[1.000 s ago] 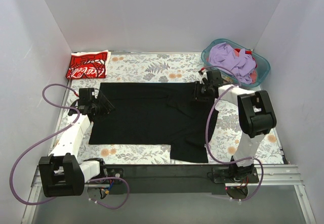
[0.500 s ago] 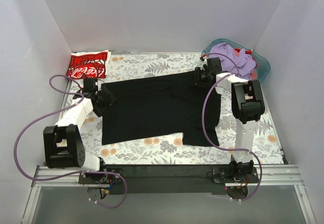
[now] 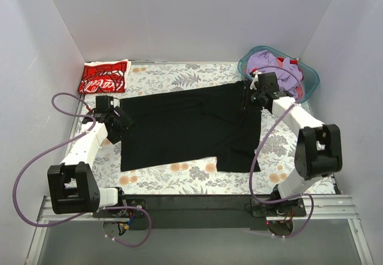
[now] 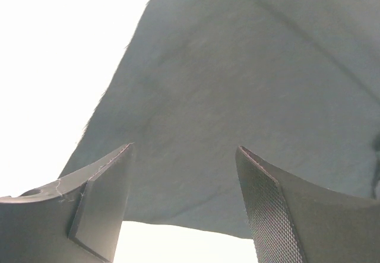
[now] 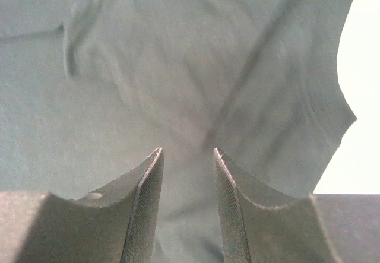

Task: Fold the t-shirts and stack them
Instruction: Fold the tshirt

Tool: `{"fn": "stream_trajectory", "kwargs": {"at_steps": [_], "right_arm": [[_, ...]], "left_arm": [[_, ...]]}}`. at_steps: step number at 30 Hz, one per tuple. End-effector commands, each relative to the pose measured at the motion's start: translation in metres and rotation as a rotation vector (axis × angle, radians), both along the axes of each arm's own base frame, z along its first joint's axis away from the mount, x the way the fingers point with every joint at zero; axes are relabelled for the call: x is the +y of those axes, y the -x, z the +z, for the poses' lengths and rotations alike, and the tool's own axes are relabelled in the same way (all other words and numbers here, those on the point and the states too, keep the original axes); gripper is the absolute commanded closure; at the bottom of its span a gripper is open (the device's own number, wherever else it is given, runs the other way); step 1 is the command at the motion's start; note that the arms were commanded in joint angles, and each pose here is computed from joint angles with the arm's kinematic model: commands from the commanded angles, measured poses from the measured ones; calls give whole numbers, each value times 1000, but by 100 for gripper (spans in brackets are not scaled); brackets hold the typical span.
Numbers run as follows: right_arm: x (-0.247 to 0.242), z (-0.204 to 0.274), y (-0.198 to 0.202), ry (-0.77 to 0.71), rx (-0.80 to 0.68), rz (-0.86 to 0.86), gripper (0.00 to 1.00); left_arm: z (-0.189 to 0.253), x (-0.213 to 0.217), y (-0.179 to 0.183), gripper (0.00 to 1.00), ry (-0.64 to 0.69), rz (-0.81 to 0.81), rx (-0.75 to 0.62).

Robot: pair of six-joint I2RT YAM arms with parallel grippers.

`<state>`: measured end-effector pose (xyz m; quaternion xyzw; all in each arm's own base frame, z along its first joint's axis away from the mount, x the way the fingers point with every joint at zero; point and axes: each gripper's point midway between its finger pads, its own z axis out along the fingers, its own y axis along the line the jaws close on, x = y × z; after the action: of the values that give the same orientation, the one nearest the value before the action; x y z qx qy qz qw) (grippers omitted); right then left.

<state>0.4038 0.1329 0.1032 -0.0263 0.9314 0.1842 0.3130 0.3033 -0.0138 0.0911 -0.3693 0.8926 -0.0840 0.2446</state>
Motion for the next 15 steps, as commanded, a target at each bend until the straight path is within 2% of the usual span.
{"fn": "stream_trajectory", "kwargs": {"at_steps": [1, 3, 4, 7, 10, 15], "right_arm": [[-29, -19, 59, 105, 131, -43, 53], [-35, -14, 81, 102, 145, -55, 52], [-40, -25, 98, 111, 181, -62, 50], [-65, -25, 114, 157, 168, -156, 41], [-82, -21, 113, 109, 147, -221, 42], [-80, -43, 122, 49, 205, -227, 47]], "left_arm": [[-8, 6, 34, 33, -31, 53, 76], [-13, 4, 43, 33, -23, 54, 95], [-17, 4, 48, 33, -17, 62, 110], [-26, 3, 57, 33, -11, 65, 151], [-34, 5, 62, 35, -25, 71, 175], [-41, 4, 64, 37, -18, 70, 187]]}}
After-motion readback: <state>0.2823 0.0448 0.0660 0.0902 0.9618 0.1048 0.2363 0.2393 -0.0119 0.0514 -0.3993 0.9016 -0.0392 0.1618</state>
